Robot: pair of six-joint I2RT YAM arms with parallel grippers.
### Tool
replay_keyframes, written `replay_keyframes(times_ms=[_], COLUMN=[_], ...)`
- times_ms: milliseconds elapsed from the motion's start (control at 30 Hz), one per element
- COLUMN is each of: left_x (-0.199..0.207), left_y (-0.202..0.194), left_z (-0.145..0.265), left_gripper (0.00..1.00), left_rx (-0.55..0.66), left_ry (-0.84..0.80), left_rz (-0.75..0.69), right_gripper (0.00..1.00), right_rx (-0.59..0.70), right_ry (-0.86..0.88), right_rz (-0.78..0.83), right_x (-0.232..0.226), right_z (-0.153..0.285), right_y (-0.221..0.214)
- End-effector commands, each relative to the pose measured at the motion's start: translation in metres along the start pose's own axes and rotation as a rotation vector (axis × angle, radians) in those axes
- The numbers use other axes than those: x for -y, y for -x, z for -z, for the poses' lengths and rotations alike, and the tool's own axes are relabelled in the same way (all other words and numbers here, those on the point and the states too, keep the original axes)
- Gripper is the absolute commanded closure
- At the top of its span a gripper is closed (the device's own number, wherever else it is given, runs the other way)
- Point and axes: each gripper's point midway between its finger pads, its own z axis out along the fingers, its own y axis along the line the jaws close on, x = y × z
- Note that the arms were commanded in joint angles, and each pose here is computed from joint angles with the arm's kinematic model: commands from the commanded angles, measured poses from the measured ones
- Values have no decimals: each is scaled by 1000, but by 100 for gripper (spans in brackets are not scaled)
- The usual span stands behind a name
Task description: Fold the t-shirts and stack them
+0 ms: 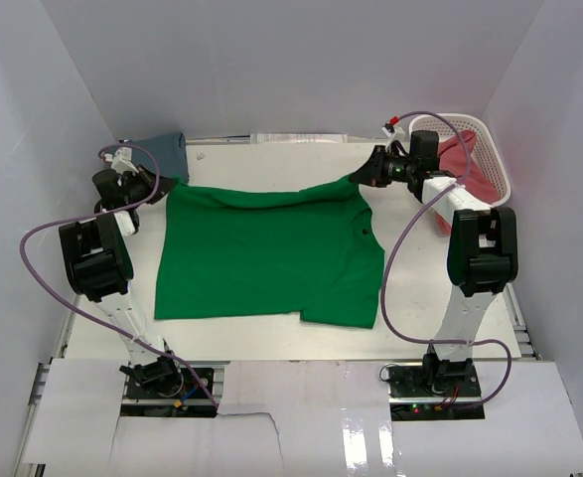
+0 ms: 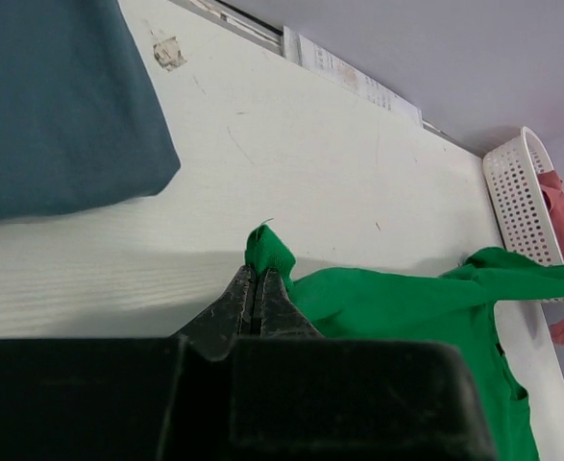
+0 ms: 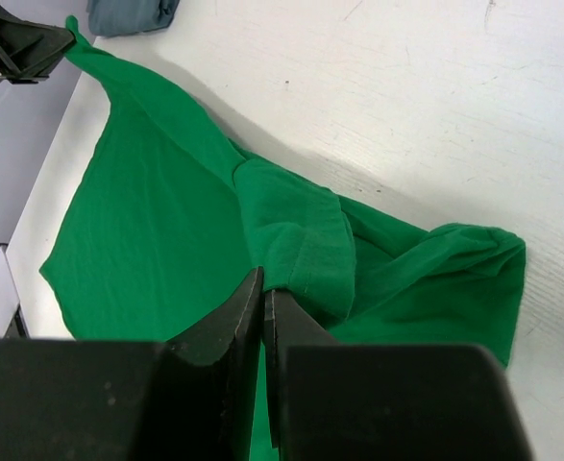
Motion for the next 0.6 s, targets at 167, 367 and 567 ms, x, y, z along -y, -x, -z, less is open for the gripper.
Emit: replay_keyframes(times_ms=[167,367,567], left_x=[18,18,20], left_y=[-4,-10,-8], left_z=[11,19,24], left_gripper=[100,100,100], left_rx=[2,5,18], left_ry=[-66,-41,-29], left_rz=[-68,-77,-80], right_gripper=[92,92,92], right_rx=[59,53,56], right_ry=[25,16,3], right_rz=[67,62,58], right_x=[-22,-23,-22], right_z=[17,21,27], right_y=[19,12,8])
